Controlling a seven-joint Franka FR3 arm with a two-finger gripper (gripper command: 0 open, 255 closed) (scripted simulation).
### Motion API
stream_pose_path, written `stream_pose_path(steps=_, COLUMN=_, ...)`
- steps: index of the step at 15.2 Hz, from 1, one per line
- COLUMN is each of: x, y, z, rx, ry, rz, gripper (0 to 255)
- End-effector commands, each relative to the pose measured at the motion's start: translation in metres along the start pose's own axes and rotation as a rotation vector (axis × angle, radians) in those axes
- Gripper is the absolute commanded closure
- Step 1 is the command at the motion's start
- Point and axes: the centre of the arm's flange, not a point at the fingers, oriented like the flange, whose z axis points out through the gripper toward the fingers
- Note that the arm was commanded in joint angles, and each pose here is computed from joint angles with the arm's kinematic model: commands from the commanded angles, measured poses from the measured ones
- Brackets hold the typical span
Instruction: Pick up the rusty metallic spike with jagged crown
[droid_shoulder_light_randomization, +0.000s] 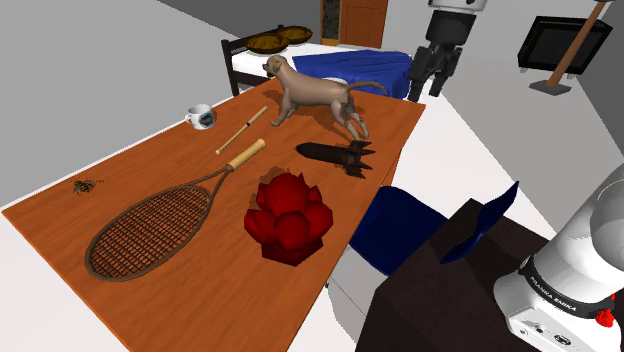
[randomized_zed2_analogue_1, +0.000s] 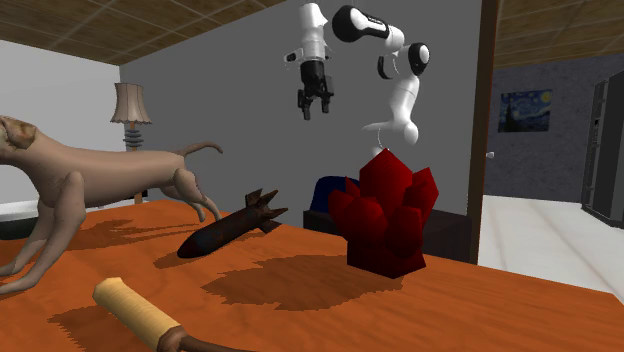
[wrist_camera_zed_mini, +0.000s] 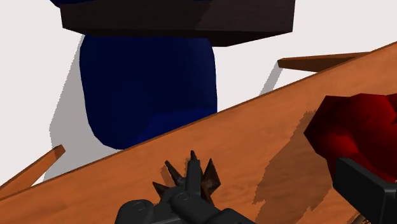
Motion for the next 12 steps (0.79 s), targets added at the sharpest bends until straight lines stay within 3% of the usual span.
stream_pose_path(steps=1, x=0.025, y=0.004, z=0.019, rx=-0.006, ry=-0.016, rz=-0.009, gripper=0)
stream_pose_path(steps=12, x=0.148, y=0.013, z=0.114, rx=-0.033, ry=-0.103, rz=-0.057, gripper=0)
